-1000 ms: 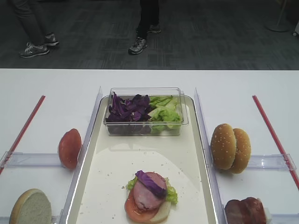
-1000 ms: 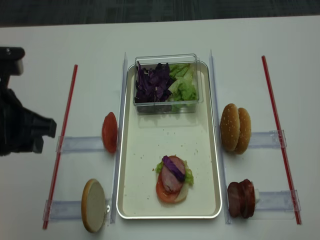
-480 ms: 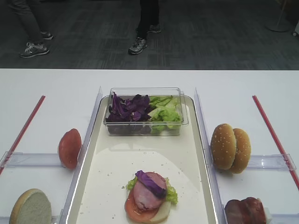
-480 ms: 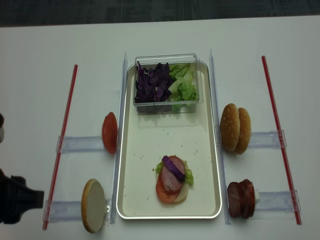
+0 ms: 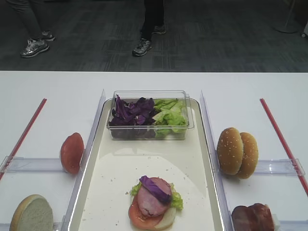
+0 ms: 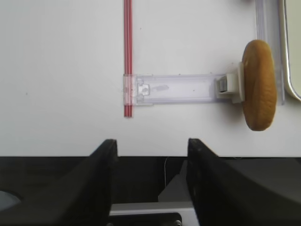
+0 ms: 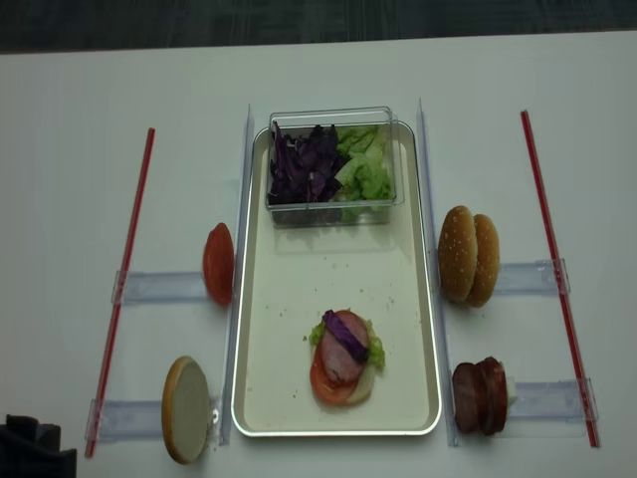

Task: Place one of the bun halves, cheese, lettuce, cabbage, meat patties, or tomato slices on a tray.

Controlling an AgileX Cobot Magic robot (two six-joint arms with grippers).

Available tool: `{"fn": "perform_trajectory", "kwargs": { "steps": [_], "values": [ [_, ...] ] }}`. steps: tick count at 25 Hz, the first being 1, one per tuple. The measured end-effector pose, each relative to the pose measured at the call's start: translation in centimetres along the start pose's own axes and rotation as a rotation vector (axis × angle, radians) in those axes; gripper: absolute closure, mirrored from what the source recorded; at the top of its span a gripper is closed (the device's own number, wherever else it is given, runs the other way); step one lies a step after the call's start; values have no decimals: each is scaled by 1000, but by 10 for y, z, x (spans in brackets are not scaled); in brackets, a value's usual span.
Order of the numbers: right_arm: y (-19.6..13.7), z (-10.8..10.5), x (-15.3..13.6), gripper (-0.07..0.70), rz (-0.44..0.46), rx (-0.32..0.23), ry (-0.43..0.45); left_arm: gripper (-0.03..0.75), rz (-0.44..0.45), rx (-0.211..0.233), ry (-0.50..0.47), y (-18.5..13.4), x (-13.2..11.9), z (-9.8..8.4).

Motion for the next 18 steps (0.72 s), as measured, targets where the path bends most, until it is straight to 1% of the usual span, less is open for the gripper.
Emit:
{"fn": "perform_trajectory", "kwargs": {
  "steps": [2, 7, 10, 12, 18],
  "values": [
    [0, 0, 0, 186, 0, 0, 0, 401, -18, 1, -6, -2, 2, 1],
    [0, 0, 0, 186, 0, 0, 0, 401, -26, -7, -9, -4, 0, 1],
    [0, 0, 0, 186, 0, 0, 0, 401, -50, -12, -22, -3, -6, 0],
    [0, 0, 0, 186, 0, 0, 0, 401, -47, -18, -32, -4, -9, -1],
    [0, 0, 0, 186, 0, 0, 0, 401, -67, -22, -48, -5, -7, -1]
  ]
}}
Point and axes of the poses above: a point on each arm's last joint axis where the gripper is mounted, x pointing back along that axis away from the gripper, z along the wrist's bending axis when the last joint is at zero, y = z × x, the point moved 1 cm from there along -x, pointing out along that axis toward the gripper, and after that the axes turned 13 degrees about x, right-handed, at the moved point
